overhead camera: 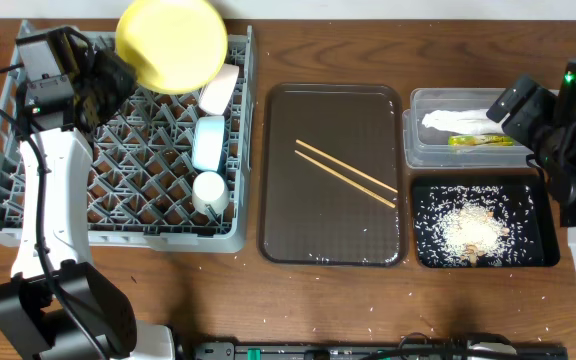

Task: Sort waste into correct bins and load items into the dishwasher
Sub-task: 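Lift the yellow plate with the left gripper over the rack, then lower the yellow plate upright into the rack slots and release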

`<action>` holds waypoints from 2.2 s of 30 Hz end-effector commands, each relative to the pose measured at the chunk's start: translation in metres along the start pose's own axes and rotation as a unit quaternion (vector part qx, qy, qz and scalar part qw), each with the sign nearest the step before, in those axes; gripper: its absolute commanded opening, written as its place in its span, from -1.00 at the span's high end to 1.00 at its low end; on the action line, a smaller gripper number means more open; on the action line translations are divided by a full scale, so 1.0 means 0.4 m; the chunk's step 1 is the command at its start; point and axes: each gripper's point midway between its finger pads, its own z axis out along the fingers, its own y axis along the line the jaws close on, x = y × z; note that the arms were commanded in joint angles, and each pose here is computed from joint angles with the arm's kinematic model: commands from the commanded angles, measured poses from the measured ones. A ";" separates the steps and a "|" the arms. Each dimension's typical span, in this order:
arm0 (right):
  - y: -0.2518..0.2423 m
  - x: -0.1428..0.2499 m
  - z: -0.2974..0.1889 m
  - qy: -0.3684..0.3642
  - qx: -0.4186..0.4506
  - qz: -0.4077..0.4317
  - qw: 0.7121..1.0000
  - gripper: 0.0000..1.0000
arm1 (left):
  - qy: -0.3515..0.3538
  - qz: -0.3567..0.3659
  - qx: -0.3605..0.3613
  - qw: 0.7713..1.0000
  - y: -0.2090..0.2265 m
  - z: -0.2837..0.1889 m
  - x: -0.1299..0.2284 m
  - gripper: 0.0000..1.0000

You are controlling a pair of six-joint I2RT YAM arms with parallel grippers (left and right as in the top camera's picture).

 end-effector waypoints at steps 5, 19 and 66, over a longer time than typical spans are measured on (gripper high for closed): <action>-0.005 -0.001 0.002 0.000 0.004 0.006 1.000 -0.99 | -0.081 0.096 -0.173 0.977 0.140 -0.045 -0.071 0.85; -0.005 -0.001 0.002 0.000 0.004 0.006 1.000 -0.99 | -0.057 0.150 -0.276 0.948 0.231 0.031 -0.040 0.85; -0.005 -0.001 0.002 0.000 0.004 0.006 1.000 -0.99 | 0.106 0.352 -0.085 0.926 -0.045 0.232 0.301 0.85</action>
